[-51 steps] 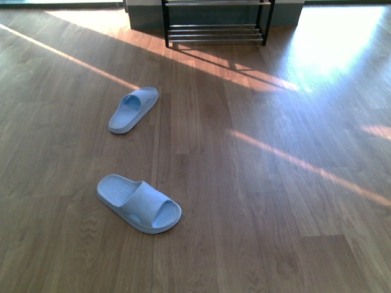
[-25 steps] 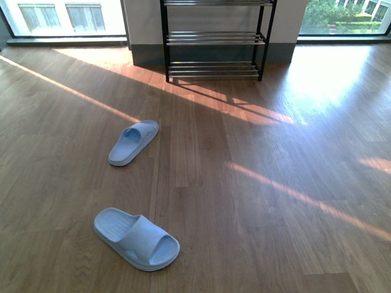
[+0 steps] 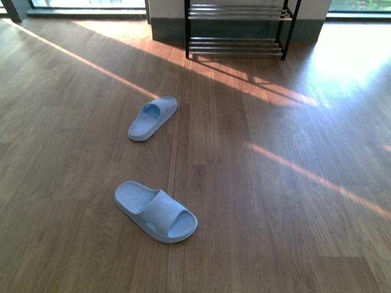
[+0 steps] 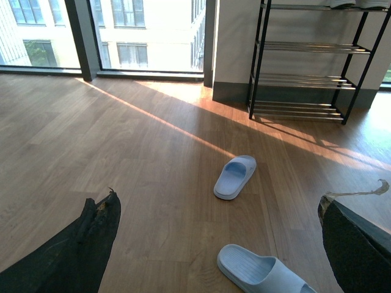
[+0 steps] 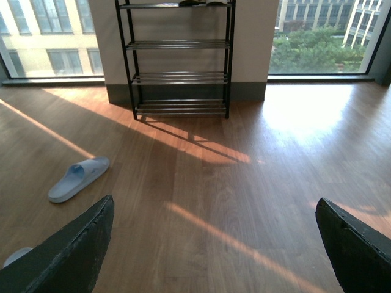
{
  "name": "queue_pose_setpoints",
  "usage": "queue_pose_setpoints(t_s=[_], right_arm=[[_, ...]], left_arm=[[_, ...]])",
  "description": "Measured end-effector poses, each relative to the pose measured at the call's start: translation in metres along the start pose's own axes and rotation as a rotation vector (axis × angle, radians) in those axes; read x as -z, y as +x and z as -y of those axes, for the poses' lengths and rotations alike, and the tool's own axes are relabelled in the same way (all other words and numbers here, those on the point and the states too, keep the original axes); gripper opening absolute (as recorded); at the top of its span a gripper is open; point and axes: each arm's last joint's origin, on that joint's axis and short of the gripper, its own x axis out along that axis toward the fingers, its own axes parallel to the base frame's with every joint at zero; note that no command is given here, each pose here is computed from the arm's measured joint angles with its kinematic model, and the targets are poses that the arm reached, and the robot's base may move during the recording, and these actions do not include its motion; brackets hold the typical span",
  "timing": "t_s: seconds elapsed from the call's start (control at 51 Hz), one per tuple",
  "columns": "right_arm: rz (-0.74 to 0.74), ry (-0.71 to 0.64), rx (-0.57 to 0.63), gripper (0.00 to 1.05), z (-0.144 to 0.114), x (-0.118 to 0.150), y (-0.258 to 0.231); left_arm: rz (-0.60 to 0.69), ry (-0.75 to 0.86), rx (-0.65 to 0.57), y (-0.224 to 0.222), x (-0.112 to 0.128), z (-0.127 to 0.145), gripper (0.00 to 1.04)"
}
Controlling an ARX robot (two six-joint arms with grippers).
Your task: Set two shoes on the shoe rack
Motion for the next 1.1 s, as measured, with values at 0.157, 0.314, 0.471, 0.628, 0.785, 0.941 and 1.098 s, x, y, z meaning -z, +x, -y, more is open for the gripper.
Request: queue_pose_setpoints(t_s=[0.157, 0.314, 0.471, 0.628, 0.785, 0.941, 1.098], right_arm=[[0.000, 0.000, 0.000, 0.96, 0.0000, 0.0000, 0.0000], [0.000, 0.000, 0.000, 0.96, 0.0000, 0.0000, 0.0000], [0.000, 0.000, 0.000, 0.96, 0.0000, 0.0000, 0.0000], [0.000, 0.000, 0.000, 0.96, 0.0000, 0.0000, 0.0000], [0.000, 0.000, 0.000, 0.96, 0.0000, 0.0000, 0.0000], [0.000, 0.000, 0.000, 0.96, 0.0000, 0.0000, 0.0000], [0.000, 0.000, 0.000, 0.96, 0.0000, 0.0000, 0.0000]], left_arm=[[0.000, 0.000, 0.000, 0.0000, 0.0000, 0.0000, 0.95], [0.000, 0.000, 0.000, 0.0000, 0.0000, 0.0000, 0.95], [0.000, 0.000, 0.000, 0.0000, 0.0000, 0.0000, 0.95], [0.000, 0.000, 0.000, 0.0000, 0.0000, 0.0000, 0.95], [0.000, 0.000, 0.002, 0.0000, 0.0000, 0.0000, 0.95], [0.000, 0.000, 0.001, 0.0000, 0.0000, 0.0000, 0.95], [0.000, 0.000, 0.002, 0.0000, 0.0000, 0.0000, 0.95]])
